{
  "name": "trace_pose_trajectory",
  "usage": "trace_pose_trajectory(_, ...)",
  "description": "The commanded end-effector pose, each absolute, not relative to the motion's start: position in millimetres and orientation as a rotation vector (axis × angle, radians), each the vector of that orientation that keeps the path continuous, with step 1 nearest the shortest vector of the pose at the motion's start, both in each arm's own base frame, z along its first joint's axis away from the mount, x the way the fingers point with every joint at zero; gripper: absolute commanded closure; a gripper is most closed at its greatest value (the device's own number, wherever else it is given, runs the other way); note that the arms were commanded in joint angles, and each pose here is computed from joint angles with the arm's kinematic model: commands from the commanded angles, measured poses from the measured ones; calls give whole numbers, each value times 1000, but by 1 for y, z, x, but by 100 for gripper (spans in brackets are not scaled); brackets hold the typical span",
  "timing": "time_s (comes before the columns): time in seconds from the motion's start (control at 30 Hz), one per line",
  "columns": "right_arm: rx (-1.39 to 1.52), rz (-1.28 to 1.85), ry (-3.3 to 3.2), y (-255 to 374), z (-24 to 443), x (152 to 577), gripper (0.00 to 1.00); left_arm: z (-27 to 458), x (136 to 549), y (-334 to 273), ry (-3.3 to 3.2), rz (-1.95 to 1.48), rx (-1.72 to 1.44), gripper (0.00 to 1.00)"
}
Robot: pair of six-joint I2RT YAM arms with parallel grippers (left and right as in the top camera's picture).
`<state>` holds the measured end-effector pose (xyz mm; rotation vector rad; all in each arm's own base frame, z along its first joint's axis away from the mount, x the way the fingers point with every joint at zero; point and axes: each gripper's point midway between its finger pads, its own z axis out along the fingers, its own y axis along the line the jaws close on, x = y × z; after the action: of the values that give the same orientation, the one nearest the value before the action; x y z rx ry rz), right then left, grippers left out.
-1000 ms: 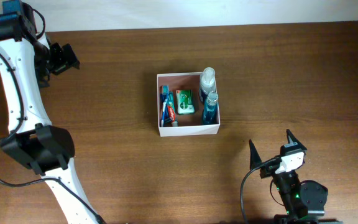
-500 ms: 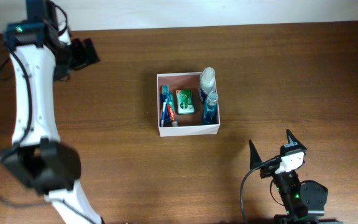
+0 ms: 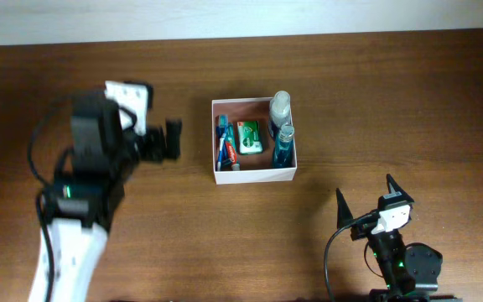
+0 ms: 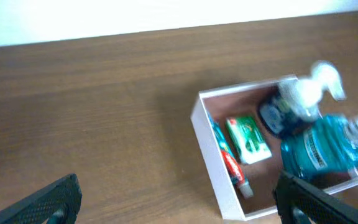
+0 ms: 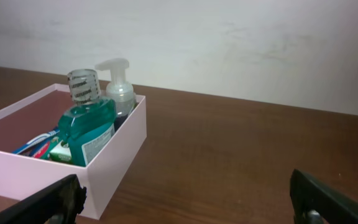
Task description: Pack container
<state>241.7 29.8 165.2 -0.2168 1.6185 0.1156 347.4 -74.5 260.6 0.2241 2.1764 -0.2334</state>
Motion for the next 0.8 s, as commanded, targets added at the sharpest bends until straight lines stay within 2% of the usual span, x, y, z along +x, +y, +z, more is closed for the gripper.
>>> trace_pose_trajectory(0.0,-212,113,1618,29,163,242,2,244,318,-81,2122,-231,303,1)
trace_pose_trajectory(0.2,-212,113,1618,29,163,242,2,225,290,-76,1939,-230,294,1)
trace_pose_trajectory(0.77,-212,113,1618,29,163,242,2,185,267,-70,1732,-134,390,1)
